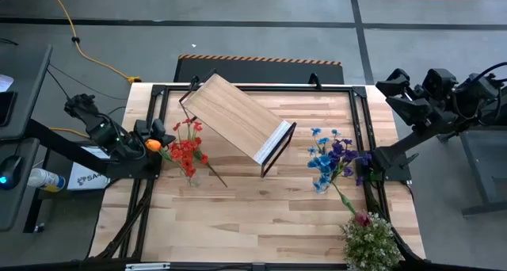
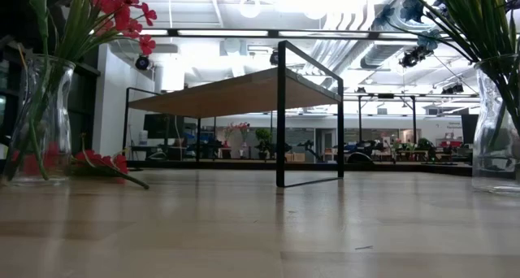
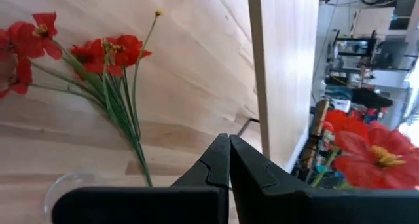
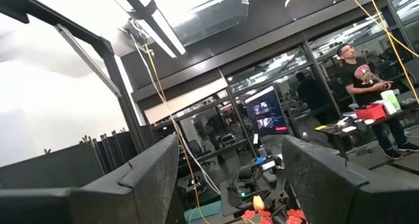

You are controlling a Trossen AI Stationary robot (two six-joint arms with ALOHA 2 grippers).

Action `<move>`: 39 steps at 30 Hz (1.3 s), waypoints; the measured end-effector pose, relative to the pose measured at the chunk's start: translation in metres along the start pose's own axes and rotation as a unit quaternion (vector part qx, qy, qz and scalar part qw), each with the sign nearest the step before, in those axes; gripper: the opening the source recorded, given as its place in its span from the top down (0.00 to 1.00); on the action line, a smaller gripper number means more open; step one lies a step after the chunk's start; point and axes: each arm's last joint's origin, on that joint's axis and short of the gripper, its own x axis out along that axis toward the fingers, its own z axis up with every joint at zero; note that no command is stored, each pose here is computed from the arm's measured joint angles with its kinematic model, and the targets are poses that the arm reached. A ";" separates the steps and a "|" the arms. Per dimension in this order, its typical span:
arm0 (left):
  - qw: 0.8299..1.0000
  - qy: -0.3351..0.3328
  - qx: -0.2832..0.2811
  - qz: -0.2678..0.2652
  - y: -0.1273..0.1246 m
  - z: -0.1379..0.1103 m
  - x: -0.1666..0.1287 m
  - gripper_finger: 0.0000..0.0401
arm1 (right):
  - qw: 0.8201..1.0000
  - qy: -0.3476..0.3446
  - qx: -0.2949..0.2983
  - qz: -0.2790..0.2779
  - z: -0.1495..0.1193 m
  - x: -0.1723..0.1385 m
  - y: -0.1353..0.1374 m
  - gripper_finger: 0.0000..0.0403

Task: Pick and place flowers into a vace then onto a shelf
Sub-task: Put the red flower into the left transparent vase

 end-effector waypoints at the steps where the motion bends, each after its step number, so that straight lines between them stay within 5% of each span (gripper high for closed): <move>1: 1.000 -0.004 0.002 0.003 0.000 -0.001 0.001 0.88 | 1.000 0.000 0.000 0.000 0.000 0.000 0.000 0.35; 16: 0.997 -0.080 -0.004 0.022 -0.004 0.004 0.008 0.88 | 1.000 0.003 0.004 0.012 0.000 0.000 0.001 0.35; 39: 0.998 -0.010 -0.005 0.067 -0.007 -0.007 0.012 0.88 | 1.000 -0.001 -0.003 0.019 0.001 0.000 0.001 0.35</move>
